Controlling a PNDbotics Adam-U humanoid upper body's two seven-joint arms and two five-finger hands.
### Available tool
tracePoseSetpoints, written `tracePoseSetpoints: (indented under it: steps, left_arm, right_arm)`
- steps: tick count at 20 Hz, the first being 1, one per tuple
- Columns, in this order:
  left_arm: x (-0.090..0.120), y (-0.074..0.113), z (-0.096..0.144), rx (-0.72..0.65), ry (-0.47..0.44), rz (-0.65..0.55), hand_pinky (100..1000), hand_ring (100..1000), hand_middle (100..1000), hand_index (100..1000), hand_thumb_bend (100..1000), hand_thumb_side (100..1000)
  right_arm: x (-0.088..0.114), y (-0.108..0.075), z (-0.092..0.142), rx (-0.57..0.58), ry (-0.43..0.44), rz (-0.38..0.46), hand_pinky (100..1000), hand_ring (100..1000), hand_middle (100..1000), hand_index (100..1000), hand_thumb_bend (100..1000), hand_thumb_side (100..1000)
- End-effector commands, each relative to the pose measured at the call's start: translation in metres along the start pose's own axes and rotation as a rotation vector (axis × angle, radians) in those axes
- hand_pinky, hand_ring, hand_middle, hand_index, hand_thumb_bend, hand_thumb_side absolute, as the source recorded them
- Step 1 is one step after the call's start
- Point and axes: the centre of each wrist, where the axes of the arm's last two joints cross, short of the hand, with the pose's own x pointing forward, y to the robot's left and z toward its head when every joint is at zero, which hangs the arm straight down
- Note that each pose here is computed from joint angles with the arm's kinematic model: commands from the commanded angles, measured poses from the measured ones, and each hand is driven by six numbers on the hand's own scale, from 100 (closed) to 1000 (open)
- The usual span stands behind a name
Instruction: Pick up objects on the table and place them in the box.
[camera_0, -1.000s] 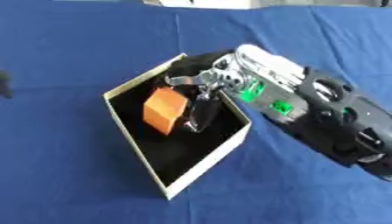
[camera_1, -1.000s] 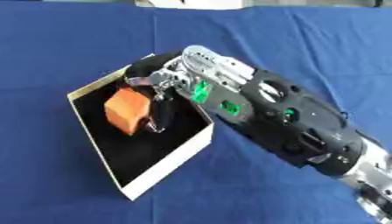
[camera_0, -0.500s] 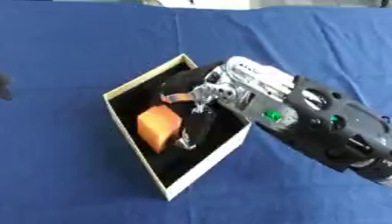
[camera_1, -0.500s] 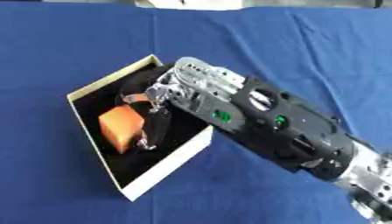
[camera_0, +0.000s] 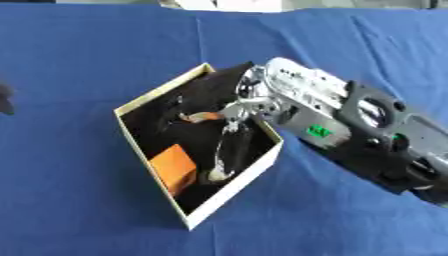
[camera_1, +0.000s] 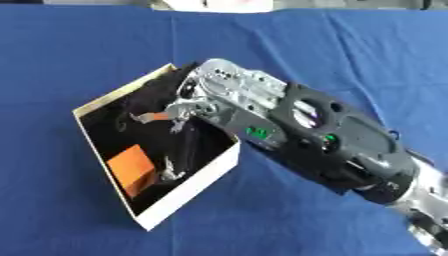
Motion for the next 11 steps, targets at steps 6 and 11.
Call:
tracePoseSetpoints:
  steps: [6, 11]
  left_arm:
    - [0.006, 0.004, -0.004, 0.01, -0.027, -0.019, 344, 479, 510, 665, 100, 725]
    - [0.007, 0.007, -0.005, 0.026, -0.039, -0.034, 345, 480, 509, 665, 100, 723]
  right_arm:
    - [-0.009, -0.034, 0.074, -0.278, 0.056, -0.044, 842, 929, 838, 923, 101, 480]
    - [-0.007, -0.04, 0.119, -0.479, 0.116, -0.068, 846, 929, 825, 908, 100, 463]
